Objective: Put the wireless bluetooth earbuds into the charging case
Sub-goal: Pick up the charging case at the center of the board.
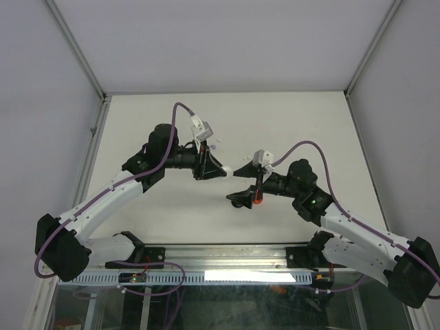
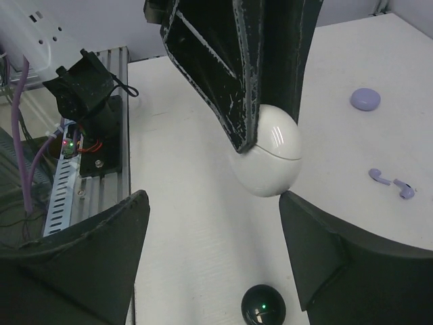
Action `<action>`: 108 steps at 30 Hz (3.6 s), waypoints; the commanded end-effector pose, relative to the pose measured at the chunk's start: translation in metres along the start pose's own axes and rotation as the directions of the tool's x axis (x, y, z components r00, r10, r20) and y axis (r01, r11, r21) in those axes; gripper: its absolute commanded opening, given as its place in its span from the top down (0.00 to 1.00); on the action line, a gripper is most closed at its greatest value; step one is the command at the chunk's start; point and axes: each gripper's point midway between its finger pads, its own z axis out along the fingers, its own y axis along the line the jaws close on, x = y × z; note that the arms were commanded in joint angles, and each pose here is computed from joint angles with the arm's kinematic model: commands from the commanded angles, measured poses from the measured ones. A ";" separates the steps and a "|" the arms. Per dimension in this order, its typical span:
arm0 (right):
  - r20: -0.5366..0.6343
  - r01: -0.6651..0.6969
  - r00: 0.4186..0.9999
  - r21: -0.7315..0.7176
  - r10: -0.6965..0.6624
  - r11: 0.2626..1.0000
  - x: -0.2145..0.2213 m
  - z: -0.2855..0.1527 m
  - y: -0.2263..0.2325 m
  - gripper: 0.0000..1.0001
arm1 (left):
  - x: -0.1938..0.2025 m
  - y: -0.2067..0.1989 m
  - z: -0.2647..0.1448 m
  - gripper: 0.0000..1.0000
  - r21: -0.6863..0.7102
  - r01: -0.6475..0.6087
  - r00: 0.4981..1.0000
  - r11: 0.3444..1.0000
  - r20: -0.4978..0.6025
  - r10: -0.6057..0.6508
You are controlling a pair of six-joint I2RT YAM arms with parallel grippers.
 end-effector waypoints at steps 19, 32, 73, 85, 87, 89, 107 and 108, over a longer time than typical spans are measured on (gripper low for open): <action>0.119 -0.064 0.990 -0.130 0.079 0.989 -0.041 0.014 0.007 0.44 | -0.025 -0.035 -0.012 0.89 0.140 -0.279 0.960 0.950 0.060 0.273; 0.122 -0.094 0.986 -0.160 0.115 0.983 -0.041 0.017 0.009 0.61 | -0.019 -0.041 -0.008 0.87 0.163 -0.305 0.952 0.938 0.055 0.300; 0.150 -0.109 0.979 -0.192 0.139 0.975 -0.046 0.010 0.016 0.96 | -0.016 -0.048 -0.011 0.46 0.160 -0.298 0.953 0.941 0.101 0.284; 0.147 -0.101 0.980 -0.205 0.133 0.974 -0.043 0.009 0.018 0.84 | -0.013 -0.050 -0.007 0.95 0.201 -0.275 0.961 0.940 0.084 0.263; 0.153 -0.098 0.980 -0.201 0.130 0.975 -0.042 0.008 0.018 0.75 | -0.015 -0.051 -0.009 1.00 0.196 -0.283 0.959 0.939 0.092 0.270; 0.157 -0.095 0.979 -0.195 0.127 0.976 -0.042 0.008 0.017 0.69 | -0.016 -0.052 -0.010 1.00 0.189 -0.290 0.956 0.938 0.099 0.275; 0.161 -0.121 0.975 -0.198 0.154 0.973 -0.040 0.011 0.016 0.69 | -0.022 -0.057 -0.014 1.00 0.184 -0.318 0.944 0.930 0.150 0.293; 0.161 -0.122 0.975 -0.200 0.155 0.972 -0.041 0.011 0.016 0.71 | -0.022 -0.057 -0.014 1.00 0.184 -0.318 0.944 0.930 0.151 0.293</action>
